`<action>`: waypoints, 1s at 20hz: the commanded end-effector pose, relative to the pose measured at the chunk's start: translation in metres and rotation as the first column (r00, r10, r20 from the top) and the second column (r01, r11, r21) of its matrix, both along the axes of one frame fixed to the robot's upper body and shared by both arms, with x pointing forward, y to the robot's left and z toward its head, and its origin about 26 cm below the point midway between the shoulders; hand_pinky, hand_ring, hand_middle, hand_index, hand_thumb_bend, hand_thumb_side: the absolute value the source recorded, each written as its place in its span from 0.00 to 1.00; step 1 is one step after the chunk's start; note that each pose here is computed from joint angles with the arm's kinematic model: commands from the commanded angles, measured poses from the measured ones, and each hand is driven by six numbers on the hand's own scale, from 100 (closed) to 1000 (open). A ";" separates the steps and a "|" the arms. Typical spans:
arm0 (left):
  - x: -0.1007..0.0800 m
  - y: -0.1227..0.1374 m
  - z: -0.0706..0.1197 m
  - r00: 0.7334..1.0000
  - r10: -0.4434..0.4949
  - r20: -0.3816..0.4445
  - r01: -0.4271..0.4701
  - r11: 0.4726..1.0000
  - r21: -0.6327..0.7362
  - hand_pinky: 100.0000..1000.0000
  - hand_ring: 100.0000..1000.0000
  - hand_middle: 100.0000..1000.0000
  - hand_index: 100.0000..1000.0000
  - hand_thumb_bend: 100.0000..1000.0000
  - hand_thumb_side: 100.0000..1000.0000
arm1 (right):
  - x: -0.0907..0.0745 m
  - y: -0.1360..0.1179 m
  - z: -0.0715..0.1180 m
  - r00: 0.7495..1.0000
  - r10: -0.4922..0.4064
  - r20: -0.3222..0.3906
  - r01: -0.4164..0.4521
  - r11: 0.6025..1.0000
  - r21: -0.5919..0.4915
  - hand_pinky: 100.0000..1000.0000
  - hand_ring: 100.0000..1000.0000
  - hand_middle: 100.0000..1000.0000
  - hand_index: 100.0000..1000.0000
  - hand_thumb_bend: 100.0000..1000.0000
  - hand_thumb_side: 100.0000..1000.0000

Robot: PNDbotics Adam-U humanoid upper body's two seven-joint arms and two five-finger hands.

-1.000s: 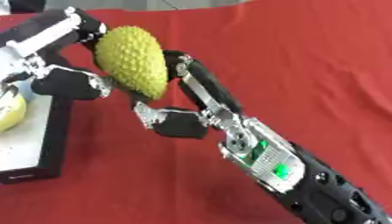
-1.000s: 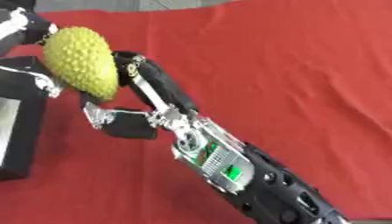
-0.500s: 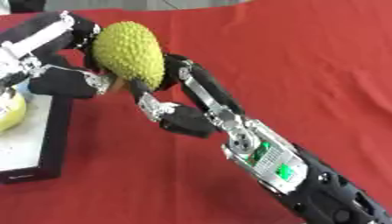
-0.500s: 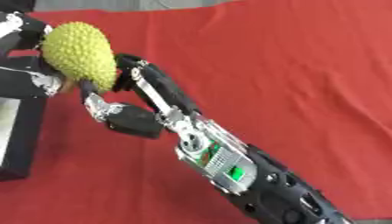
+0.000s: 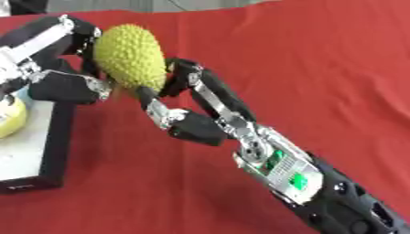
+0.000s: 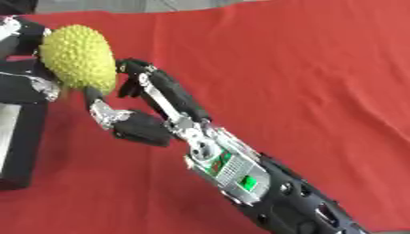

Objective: Pick up the objects with one hand, pass them to the other hand, and then place them into the box on the other side of the table.

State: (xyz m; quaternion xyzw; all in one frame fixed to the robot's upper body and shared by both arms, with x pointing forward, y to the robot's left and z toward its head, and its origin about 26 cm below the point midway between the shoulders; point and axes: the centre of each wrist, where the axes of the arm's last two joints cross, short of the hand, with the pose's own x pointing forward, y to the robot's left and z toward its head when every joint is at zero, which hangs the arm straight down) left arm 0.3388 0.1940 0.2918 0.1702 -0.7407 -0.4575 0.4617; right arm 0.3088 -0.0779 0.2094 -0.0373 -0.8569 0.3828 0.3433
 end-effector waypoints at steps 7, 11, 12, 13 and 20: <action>0.000 0.028 0.010 0.987 0.135 0.085 -0.124 0.985 -0.122 0.61 0.29 0.07 0.07 0.00 0.00 | 0.001 -0.001 0.005 1.000 0.000 0.013 0.001 0.996 -0.086 0.68 0.69 0.90 0.93 0.18 0.94; 0.000 0.039 0.009 0.978 0.187 0.096 -0.169 0.972 -0.165 0.61 0.28 0.07 0.07 0.00 0.00 | 0.002 -0.003 0.006 1.000 -0.010 0.003 0.011 0.996 -0.094 0.68 0.68 0.90 0.93 0.15 0.93; -0.001 0.044 0.008 0.974 0.204 0.100 -0.184 0.967 -0.177 0.62 0.28 0.07 0.07 0.00 0.00 | 0.002 -0.003 0.006 1.000 -0.012 0.003 0.013 0.996 -0.091 0.68 0.68 0.90 0.93 0.15 0.93; -0.001 0.048 0.008 0.970 0.221 0.103 -0.199 0.962 -0.188 0.62 0.28 0.07 0.07 0.00 0.00 | 0.002 -0.003 0.006 1.000 -0.014 0.003 0.014 0.996 -0.088 0.68 0.68 0.90 0.92 0.14 0.93; -0.002 0.085 -0.001 0.926 0.360 0.111 -0.323 0.911 -0.257 0.62 0.29 0.07 0.07 0.00 0.00 | 0.002 -0.006 0.008 0.999 -0.031 0.005 0.032 0.997 -0.072 0.68 0.68 0.90 0.92 0.12 0.93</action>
